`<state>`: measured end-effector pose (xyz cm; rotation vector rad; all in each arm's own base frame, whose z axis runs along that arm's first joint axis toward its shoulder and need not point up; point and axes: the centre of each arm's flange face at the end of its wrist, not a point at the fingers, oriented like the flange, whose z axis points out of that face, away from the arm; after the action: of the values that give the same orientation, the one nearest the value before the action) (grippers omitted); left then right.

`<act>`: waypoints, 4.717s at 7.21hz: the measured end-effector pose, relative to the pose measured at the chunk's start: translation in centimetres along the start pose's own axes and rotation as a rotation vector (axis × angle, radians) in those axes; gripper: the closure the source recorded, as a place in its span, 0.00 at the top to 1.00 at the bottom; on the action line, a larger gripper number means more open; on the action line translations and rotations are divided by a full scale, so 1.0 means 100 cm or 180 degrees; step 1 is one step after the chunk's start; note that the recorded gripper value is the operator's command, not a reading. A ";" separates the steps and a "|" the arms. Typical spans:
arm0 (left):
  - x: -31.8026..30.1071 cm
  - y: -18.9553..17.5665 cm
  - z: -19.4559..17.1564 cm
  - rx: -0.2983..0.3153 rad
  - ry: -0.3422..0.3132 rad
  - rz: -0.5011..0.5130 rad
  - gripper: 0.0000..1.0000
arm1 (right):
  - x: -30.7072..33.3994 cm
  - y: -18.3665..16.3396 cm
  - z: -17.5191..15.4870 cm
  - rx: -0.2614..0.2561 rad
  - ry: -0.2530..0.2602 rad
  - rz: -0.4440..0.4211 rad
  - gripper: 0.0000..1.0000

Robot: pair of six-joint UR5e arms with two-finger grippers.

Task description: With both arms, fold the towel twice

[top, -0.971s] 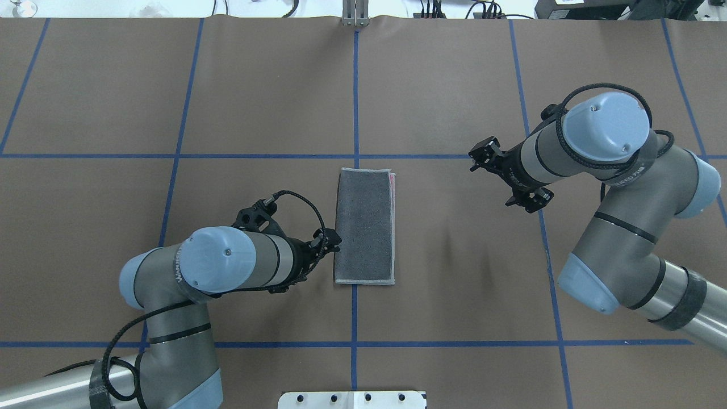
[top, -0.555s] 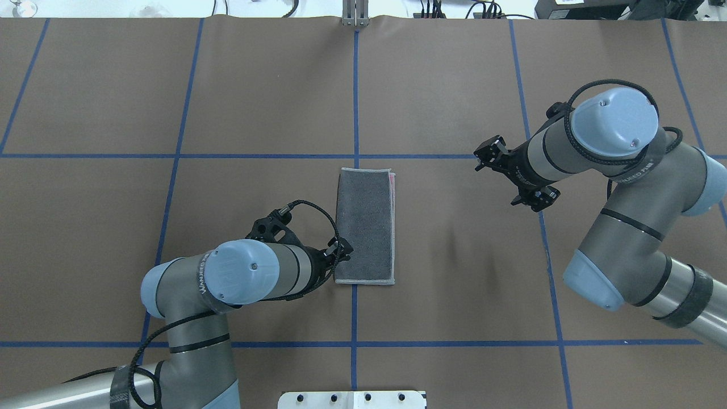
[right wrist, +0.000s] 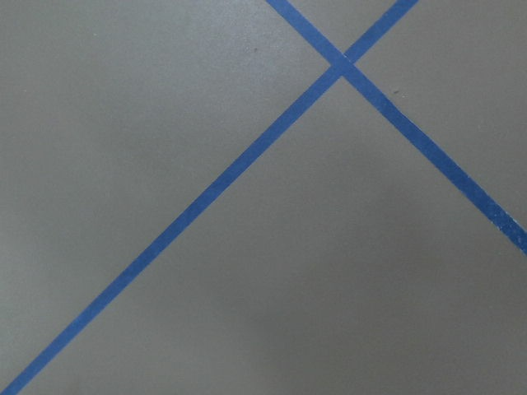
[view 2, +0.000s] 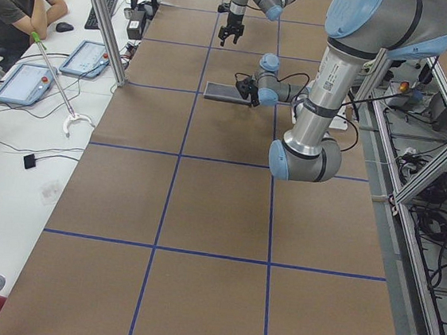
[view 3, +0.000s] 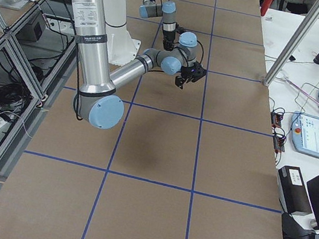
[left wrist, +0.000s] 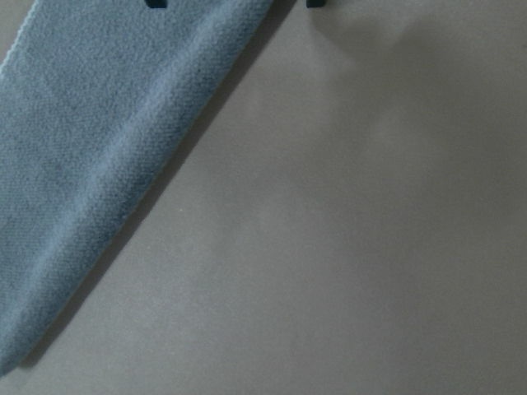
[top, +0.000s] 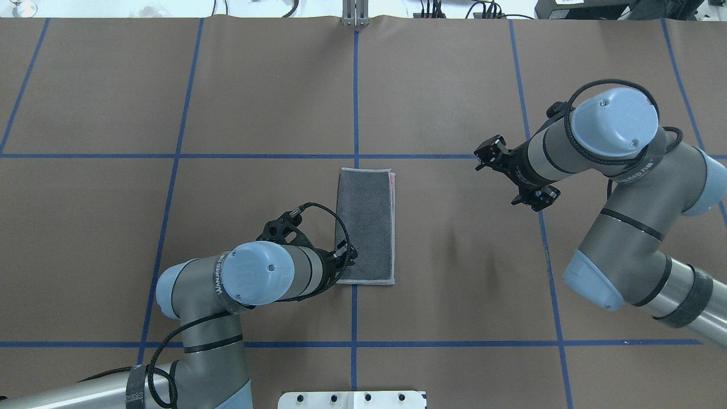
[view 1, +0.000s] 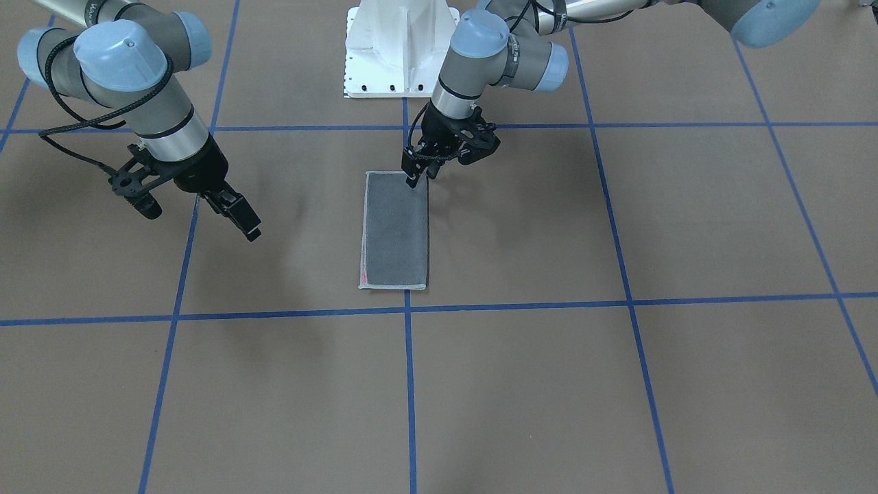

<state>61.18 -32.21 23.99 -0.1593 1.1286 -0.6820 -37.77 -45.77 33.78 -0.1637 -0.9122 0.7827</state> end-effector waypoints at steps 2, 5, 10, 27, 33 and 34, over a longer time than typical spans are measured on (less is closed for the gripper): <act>-0.002 -0.001 0.002 0.0005 -0.0015 0.0002 0.43 | 0.000 0.000 0.000 0.0007 -0.0001 -0.0002 1.00; -0.004 -0.001 0.002 0.0007 -0.0025 -0.0001 0.53 | -0.001 0.001 0.000 0.0013 -0.0010 -0.0002 1.00; -0.002 0.000 -0.001 0.0034 -0.0075 -0.0004 0.43 | -0.002 0.002 -0.002 0.0011 -0.0022 0.0006 1.00; -0.012 0.024 -0.007 -0.0006 -0.0227 0.0042 0.00 | -0.002 0.001 0.005 0.0024 0.0010 0.0025 1.00; -0.012 0.029 -0.011 -0.0038 -0.0210 0.0057 0.62 | -0.002 0.001 0.005 0.0027 0.0007 0.0036 1.00; -0.012 0.028 -0.011 -0.0035 -0.0210 0.0064 0.60 | -0.002 0.002 0.004 0.0026 0.0006 0.0036 1.00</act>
<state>61.09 -29.08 23.13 -0.1784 1.0696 -0.6484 -38.27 -45.87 33.86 -0.1627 -0.9068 0.7965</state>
